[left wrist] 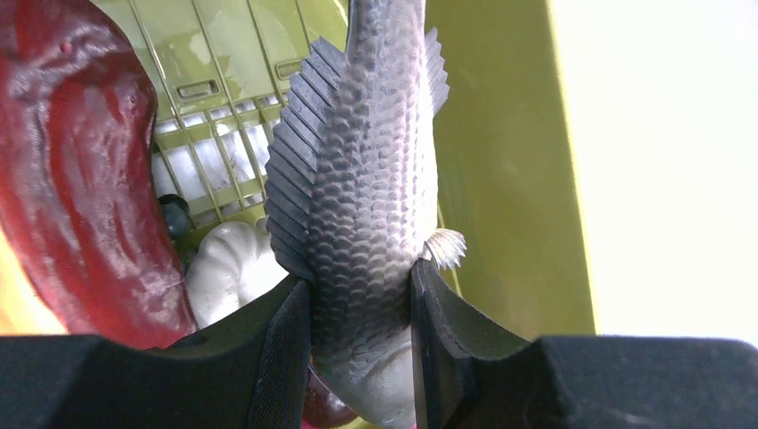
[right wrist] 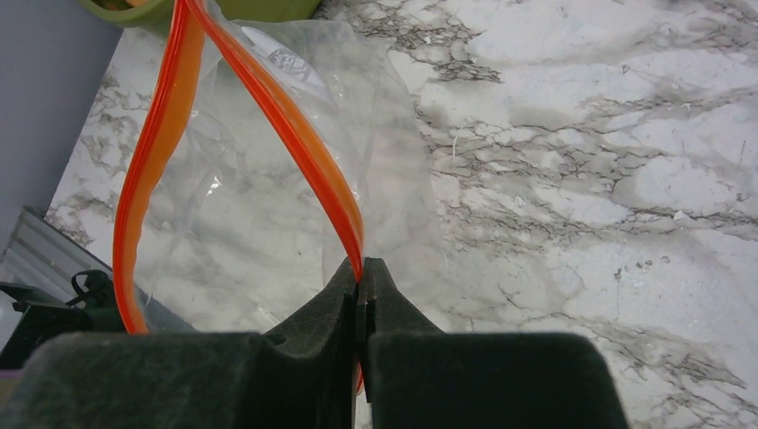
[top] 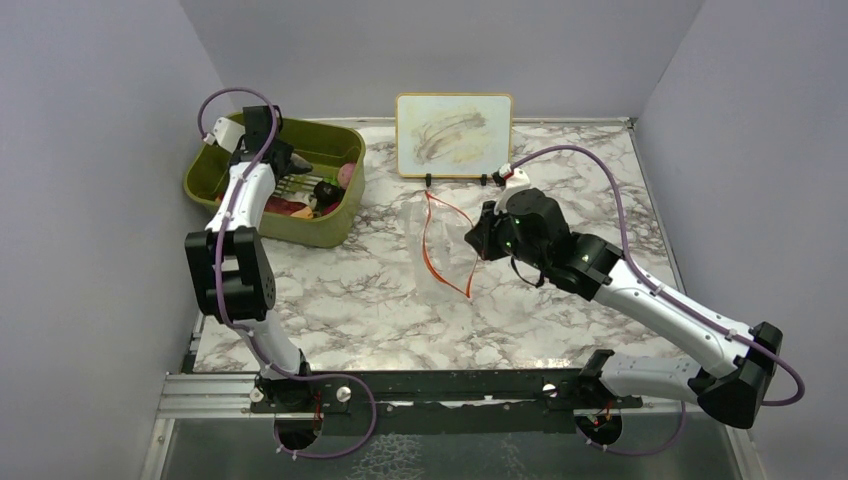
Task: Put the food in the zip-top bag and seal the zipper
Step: Pick up the fake fish from the bin.
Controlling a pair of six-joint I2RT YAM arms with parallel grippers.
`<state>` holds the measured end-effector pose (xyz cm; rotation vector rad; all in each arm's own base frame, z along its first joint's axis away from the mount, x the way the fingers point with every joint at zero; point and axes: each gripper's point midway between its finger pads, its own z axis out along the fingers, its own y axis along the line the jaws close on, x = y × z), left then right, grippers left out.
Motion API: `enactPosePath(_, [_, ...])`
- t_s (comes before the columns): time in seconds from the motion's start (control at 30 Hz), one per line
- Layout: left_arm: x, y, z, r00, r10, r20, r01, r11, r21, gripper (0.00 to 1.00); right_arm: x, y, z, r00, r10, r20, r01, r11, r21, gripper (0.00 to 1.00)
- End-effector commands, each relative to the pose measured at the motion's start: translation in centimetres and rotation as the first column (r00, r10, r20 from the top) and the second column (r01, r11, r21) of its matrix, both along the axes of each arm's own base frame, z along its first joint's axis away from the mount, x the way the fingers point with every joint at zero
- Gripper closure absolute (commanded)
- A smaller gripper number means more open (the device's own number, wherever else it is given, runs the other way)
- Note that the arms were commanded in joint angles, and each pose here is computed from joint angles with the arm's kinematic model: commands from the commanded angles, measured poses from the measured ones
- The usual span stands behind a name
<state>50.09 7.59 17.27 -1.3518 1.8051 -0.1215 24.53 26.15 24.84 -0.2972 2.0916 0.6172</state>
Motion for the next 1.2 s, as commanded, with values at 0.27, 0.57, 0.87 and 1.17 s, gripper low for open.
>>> enactPosePath(0.27, [-2.9, -5.2, 13.0, 0.855, -0.388, 0.343, 0.289, 0.907, 0.306, 0.8, 1.1, 1.2, -1.5, 0.965, -0.183, -0.19, 0.2, 0.977, 0.079, 0.99])
enactPosePath(0.57, [-4.5, -17.8, 18.1, 0.489, -0.75, 0.446, 0.622, 0.658, 0.425, 0.77, 2.5, 1.4, -0.2, 0.948, -0.259, -0.184, 0.281, 0.954, 0.105, 0.99])
enactPosePath(0.87, [-10.7, -28.4, 21.5, 0.043, -0.894, 0.445, 0.733, 0.331, 0.595, 0.76, 4.1, 2.1, 0.8, 0.955, -0.267, -0.127, 0.28, 0.955, 0.095, 0.99])
enactPosePath(1.17, [-16.2, -32.4, 23.3, -0.189, -0.869, 0.457, 0.73, 0.187, 0.657, 0.76, 4.1, 3.4, 0.7, 0.956, -0.238, -0.174, 0.263, 0.954, 0.141, 0.99])
